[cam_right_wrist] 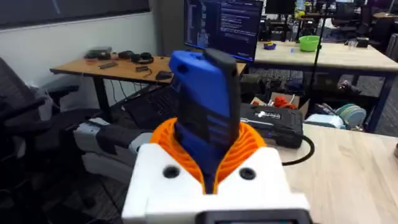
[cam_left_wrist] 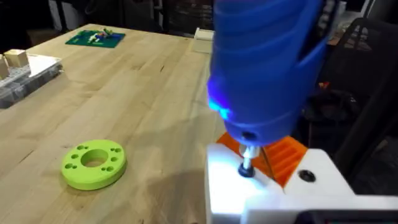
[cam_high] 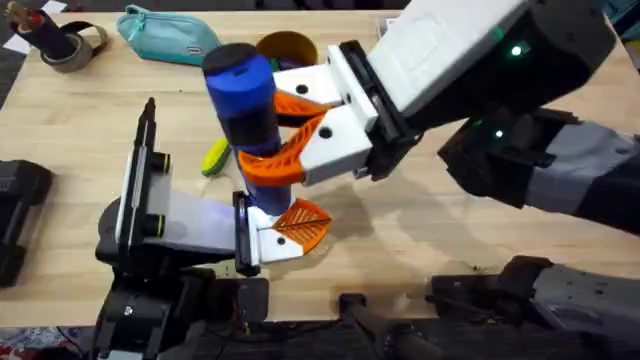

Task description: Pick up the gripper from the table and insert it into the empty holder that is missing its gripper. Then pick up a screw, insert it into the mounting hole, and use the screwdriver to tighten it. Finally, clean up the table by picking up the vegetable and placing it into the bucket.

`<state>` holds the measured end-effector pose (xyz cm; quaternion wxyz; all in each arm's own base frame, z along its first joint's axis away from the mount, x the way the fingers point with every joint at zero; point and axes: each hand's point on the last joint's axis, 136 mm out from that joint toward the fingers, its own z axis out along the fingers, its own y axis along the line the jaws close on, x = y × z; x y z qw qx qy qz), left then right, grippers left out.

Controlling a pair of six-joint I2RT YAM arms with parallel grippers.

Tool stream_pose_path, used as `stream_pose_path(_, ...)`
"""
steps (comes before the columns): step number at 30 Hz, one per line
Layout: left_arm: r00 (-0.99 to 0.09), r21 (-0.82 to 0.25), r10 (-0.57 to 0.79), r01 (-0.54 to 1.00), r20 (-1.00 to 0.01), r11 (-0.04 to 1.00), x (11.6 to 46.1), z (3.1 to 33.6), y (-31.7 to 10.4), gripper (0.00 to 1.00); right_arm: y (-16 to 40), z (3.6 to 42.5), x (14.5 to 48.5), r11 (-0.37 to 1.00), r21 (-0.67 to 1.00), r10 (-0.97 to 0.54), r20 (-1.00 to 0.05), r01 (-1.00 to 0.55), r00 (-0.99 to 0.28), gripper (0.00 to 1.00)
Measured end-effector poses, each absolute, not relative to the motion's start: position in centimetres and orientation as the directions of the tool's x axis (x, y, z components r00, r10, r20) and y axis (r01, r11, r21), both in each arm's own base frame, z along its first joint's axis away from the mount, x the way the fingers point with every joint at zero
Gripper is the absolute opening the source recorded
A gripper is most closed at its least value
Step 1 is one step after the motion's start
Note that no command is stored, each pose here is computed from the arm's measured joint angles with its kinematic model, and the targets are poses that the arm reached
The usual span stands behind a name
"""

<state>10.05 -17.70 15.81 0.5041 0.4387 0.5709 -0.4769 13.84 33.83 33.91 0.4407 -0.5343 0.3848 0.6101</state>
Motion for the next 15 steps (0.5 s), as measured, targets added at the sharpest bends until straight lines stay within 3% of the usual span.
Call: stream_pose_path(15, -0.107, -0.103, 0.02, 0.982, -0.994, 0.159, 10.03, 15.82, -17.7, 0.016, 33.82, 33.64, 13.83, -0.315, 0.003, 0.122, -0.992, -0.949, -0.044, 0.046)
